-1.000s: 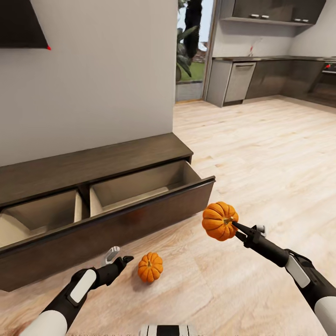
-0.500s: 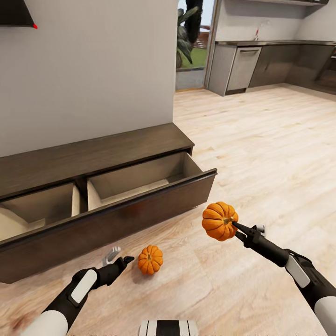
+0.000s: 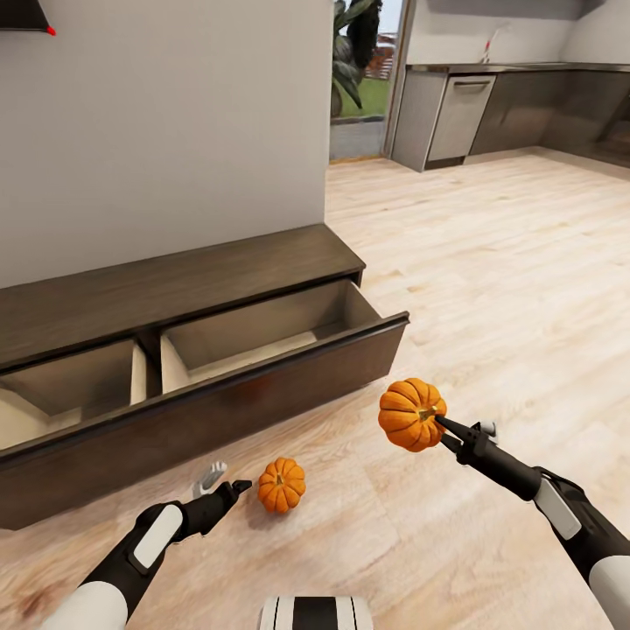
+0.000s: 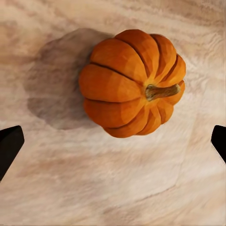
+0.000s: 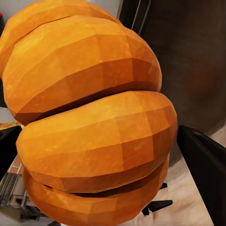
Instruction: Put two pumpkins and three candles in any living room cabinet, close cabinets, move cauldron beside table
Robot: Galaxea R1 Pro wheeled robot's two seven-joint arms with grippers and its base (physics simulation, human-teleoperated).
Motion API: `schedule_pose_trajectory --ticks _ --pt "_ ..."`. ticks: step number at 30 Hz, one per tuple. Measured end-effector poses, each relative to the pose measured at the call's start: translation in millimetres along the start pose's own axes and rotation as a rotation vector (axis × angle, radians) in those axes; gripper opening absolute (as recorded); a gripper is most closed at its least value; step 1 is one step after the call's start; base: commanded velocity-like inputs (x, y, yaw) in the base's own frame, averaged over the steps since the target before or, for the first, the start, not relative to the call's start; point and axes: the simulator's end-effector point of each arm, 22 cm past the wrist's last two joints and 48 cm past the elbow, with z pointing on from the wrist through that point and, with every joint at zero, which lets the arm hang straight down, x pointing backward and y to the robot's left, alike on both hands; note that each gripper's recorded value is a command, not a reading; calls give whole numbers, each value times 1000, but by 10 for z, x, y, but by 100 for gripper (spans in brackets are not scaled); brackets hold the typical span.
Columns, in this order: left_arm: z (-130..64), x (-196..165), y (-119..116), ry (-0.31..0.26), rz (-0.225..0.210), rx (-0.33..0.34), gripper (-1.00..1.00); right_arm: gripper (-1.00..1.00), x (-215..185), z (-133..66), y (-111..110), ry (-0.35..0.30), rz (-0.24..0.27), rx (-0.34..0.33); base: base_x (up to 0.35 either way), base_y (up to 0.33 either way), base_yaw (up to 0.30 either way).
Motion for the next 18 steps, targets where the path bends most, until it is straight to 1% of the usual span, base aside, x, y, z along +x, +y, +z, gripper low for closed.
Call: schedule_pose_trajectory --ticks 3,7,11,15,18 --pt "0 1 -1 0 1 0 100 -100 2 1 0 0 1 0 229 0 0" --pt "1 3 1 1 1 -1 100 -100 2 1 -1 0 2 0 114 0 0" --pt "1 4 -1 1 1 0 100 -100 1 1 0 1 1 0 226 0 0" --pt "2 2 0 1 1 -1 100 -100 2 2 -2 0 2 0 65 0 0" --pt "1 2 0 1 2 -1 100 -100 2 2 -1 0 2 0 168 58 0"
